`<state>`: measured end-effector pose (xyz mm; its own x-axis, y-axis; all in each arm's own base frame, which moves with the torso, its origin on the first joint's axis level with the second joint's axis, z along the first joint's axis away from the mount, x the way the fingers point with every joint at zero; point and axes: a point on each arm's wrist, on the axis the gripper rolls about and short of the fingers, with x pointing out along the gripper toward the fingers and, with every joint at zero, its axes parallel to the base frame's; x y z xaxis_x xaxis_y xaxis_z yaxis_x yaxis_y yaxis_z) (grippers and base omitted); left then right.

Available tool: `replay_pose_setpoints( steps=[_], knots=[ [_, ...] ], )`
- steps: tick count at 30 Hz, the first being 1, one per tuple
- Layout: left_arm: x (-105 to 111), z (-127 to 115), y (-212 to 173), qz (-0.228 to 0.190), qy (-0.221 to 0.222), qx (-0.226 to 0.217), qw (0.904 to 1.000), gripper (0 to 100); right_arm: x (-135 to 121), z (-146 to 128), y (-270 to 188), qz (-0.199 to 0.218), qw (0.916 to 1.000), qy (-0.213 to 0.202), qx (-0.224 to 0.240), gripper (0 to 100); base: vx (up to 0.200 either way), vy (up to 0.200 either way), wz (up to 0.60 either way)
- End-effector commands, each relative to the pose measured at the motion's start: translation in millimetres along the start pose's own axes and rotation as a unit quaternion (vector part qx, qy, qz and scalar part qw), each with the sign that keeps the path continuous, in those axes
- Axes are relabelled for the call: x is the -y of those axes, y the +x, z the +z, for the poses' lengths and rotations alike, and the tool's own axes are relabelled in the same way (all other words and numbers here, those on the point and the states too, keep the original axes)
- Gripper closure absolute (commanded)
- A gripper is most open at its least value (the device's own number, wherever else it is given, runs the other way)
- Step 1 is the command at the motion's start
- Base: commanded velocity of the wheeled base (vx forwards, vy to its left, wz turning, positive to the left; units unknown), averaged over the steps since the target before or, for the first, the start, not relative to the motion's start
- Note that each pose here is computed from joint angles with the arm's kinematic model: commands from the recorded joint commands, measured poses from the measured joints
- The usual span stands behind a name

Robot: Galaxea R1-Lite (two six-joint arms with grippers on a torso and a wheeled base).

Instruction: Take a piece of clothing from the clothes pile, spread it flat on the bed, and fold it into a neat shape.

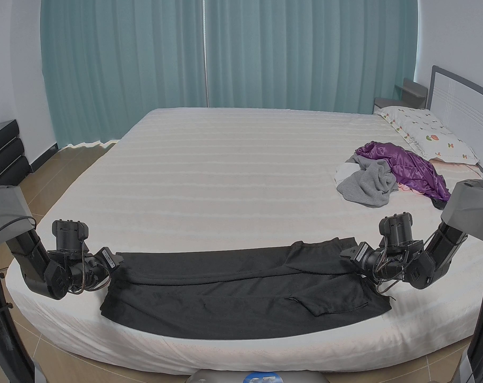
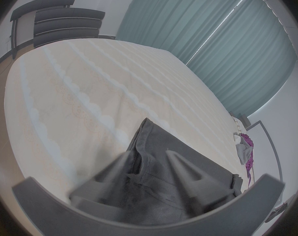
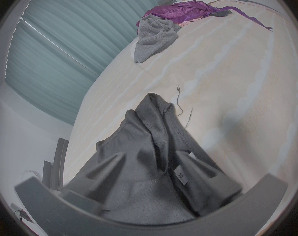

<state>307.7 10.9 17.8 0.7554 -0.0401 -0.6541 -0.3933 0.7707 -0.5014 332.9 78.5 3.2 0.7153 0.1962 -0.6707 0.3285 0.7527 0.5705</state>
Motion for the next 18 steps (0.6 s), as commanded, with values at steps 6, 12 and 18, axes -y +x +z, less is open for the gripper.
replay_pose_setpoints(
  steps=[6,12,18],
  knots=[
    [9.4,15.0,6.5,-0.021,-0.030,0.029,0.9989,0,-1.9,13.7,-15.4,0.046,0.9979,0.043,-0.012,0,0.000,0.000,0.00],
    [5.3,14.9,41.3,-0.012,-0.057,0.021,0.9981,0,13.1,12.4,-21.3,0.088,0.9925,0.083,-0.022,0,0.000,0.000,0.00],
    [5.5,16.8,61.1,-0.011,-0.057,0.023,0.9981,0,20.1,14.1,-23.3,0.097,0.9914,0.087,-0.010,0,0.000,0.000,0.00]
  ],
)
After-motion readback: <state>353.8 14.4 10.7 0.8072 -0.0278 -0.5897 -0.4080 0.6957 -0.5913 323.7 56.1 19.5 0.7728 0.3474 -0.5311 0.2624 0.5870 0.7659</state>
